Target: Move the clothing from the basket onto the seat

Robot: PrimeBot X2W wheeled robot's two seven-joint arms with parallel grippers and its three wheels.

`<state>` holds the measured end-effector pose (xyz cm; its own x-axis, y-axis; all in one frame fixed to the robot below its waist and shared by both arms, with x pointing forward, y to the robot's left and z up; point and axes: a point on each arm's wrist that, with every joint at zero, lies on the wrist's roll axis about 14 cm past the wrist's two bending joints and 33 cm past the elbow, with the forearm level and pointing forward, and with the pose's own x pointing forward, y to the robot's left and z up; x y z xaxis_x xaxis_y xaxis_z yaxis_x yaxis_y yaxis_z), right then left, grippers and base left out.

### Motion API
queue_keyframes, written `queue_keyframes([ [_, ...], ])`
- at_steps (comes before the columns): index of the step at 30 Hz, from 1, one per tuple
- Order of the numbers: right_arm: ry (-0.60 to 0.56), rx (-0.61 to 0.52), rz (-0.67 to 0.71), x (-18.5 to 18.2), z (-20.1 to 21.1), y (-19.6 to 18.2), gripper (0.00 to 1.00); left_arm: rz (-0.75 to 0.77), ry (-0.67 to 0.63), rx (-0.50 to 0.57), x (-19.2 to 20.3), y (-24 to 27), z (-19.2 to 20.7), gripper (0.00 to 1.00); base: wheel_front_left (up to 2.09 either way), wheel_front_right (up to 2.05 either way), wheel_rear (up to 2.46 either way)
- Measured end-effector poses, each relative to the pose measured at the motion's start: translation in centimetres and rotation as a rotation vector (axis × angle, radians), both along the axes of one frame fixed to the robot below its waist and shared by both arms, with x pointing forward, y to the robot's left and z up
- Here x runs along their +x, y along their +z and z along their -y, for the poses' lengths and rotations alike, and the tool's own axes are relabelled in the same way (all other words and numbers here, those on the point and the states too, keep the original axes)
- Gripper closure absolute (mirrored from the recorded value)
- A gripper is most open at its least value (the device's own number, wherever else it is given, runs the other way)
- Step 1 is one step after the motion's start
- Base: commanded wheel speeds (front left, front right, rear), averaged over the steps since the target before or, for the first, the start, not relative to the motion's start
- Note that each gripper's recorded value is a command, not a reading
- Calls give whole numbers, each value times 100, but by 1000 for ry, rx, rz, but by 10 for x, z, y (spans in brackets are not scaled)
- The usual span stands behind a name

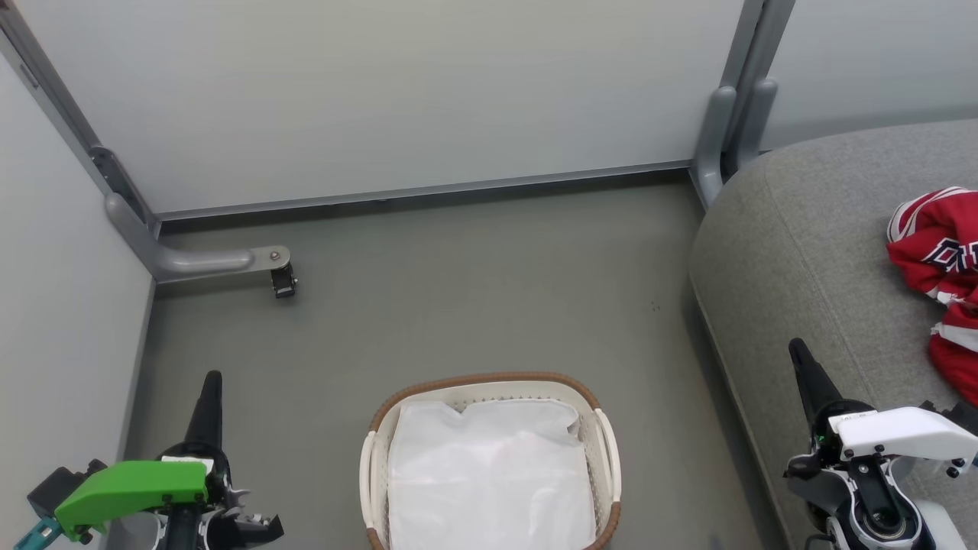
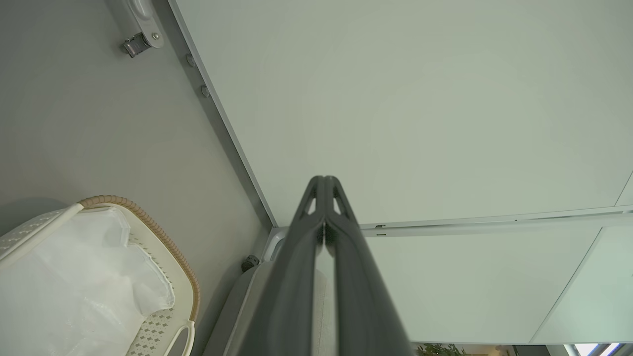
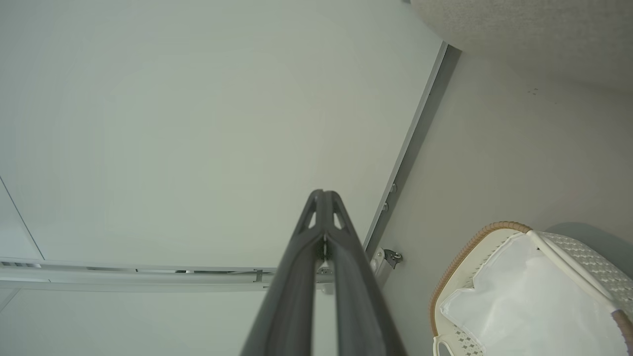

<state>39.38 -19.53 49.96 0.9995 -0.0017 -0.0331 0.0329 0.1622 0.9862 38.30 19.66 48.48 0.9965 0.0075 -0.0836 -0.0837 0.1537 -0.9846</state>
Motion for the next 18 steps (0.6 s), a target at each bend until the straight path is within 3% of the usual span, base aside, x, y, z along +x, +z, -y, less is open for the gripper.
queue_keyframes([
  [18, 0, 128, 22, -4, 3, 5, 100, 50, -1, -122, 3, 13, -1, 100, 0, 0, 0],
])
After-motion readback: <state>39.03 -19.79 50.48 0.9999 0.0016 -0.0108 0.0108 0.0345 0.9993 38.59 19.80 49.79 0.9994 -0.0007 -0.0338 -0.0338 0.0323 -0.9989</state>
